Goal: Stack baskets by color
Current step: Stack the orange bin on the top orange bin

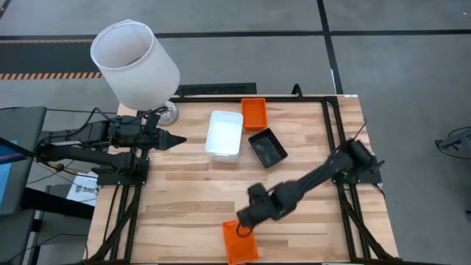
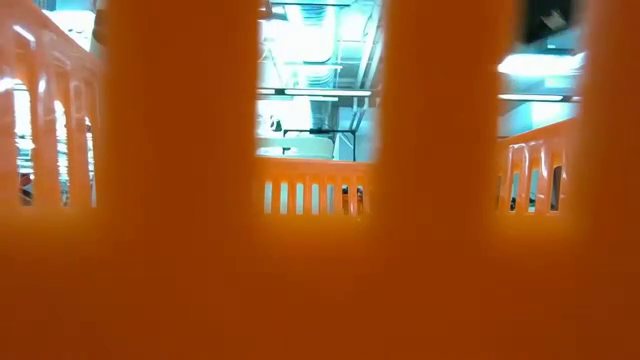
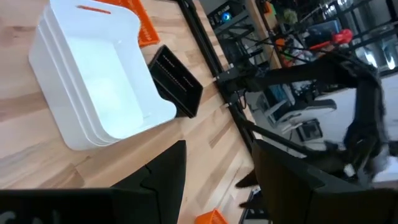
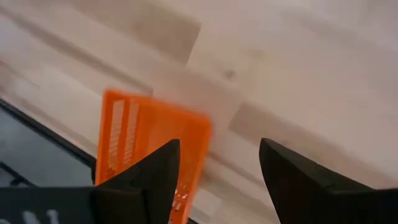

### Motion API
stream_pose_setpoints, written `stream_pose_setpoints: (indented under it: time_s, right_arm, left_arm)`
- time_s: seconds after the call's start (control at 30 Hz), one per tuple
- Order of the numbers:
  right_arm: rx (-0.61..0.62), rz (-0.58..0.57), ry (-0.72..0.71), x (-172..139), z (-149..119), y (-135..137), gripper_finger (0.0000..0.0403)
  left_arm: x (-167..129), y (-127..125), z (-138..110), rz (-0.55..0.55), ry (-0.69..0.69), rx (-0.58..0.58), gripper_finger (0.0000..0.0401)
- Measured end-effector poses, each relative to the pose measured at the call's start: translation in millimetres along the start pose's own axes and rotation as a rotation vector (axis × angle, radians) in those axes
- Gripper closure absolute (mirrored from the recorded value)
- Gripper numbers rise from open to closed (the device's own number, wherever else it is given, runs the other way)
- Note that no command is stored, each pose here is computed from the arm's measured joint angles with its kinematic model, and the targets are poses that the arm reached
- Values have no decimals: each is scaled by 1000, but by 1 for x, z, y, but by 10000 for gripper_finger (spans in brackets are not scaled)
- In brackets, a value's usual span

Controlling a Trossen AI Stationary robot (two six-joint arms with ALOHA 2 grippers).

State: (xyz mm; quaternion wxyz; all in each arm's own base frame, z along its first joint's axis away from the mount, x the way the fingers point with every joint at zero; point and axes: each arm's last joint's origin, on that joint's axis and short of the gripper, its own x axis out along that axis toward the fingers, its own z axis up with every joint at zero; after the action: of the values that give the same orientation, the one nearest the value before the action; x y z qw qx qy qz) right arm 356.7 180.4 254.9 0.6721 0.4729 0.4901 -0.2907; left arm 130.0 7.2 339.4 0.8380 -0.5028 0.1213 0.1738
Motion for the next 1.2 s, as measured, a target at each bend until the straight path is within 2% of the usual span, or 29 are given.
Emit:
stream_pose_setpoints:
  time_s: [0.27,0.43,0.53,0.7,0.83,0.9,1.07,1.2]
  right_arm:
    - [-30,-30,43,71,-37,7,163]
    - [-4,-36,70,97,-46,7,174]
    - [52,-53,68,101,-47,5,225]
    - [31,-81,65,99,-40,3,377]
    - [-24,-139,90,85,-23,-1,390]
    - [-69,-137,84,68,-9,-2,396]
    - [-156,-91,35,0,44,-9,397]
    - [-168,-64,-96,-65,100,-34,398]
  left_arm:
    - [0,1,-1,5,22,40,230]
    - [0,1,-3,-11,69,50,230]
    - [0,1,-3,-10,70,50,230]
    - [0,1,-3,-8,70,54,230]
    - [0,2,-3,-5,65,54,230]
    - [0,2,-3,-4,63,55,230]
    - [0,1,-3,-5,61,80,230]
    - [0,2,-1,-3,51,94,230]
